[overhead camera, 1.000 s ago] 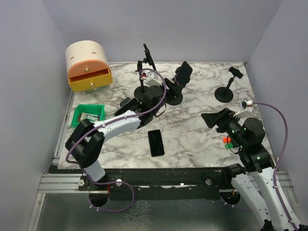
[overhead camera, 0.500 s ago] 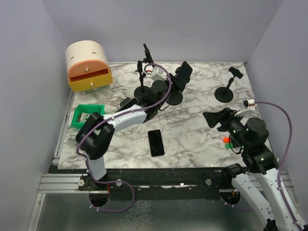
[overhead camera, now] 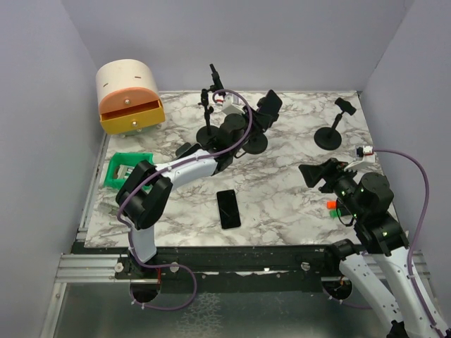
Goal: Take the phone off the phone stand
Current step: Move the phone stand with the phone to the center of the board.
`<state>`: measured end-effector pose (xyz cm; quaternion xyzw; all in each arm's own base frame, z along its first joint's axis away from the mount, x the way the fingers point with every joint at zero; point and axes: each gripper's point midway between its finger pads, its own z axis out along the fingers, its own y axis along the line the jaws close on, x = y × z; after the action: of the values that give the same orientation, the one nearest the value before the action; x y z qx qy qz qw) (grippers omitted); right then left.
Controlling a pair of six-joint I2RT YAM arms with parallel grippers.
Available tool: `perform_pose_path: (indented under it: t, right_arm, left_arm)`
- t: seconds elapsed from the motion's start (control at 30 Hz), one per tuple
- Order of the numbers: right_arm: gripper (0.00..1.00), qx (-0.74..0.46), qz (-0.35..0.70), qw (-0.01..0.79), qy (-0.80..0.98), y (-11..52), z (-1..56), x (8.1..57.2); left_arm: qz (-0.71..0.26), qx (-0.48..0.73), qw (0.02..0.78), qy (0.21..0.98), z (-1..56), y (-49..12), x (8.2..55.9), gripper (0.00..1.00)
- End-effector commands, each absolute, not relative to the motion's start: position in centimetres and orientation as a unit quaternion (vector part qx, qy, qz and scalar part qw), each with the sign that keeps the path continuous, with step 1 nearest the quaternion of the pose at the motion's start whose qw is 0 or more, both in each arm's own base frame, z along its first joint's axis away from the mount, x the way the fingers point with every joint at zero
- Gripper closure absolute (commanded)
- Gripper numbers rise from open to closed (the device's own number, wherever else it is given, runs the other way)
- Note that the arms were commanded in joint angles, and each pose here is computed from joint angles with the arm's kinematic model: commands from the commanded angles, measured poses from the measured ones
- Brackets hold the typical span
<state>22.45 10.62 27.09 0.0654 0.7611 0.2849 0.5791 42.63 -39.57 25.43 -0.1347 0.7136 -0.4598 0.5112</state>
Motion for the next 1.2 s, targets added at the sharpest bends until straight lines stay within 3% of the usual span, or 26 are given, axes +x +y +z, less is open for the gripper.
perform_pose_path:
  t: [0.0, 0.2, 0.5, 1.17]
  right_arm:
    - [0.23, 0.064, 0.271, 0.588, 0.759, 10.1, 27.7, 22.2]
    - [0.23, 0.064, 0.266, 0.589, 0.760, 9.9, 27.7, 22.3]
    - [0.23, 0.063, 0.264, 0.592, 0.759, 9.9, 28.1, 22.3]
    - [0.23, 0.074, 0.261, 0.613, 0.742, 9.0, 30.7, 21.4]
  left_arm:
    - [-0.471, -0.120, 0.514, 0.707, 26.1, -40.3, 43.0, 0.65]
    - [-0.473, -0.115, 0.513, 0.707, 26.1, -40.4, 43.0, 0.75]
    - [-0.490, -0.105, 0.510, 0.699, 27.2, -40.4, 42.1, 1.00]
    - [-0.566, -0.089, 0.509, 0.642, 33.6, -39.5, 37.6, 1.00]
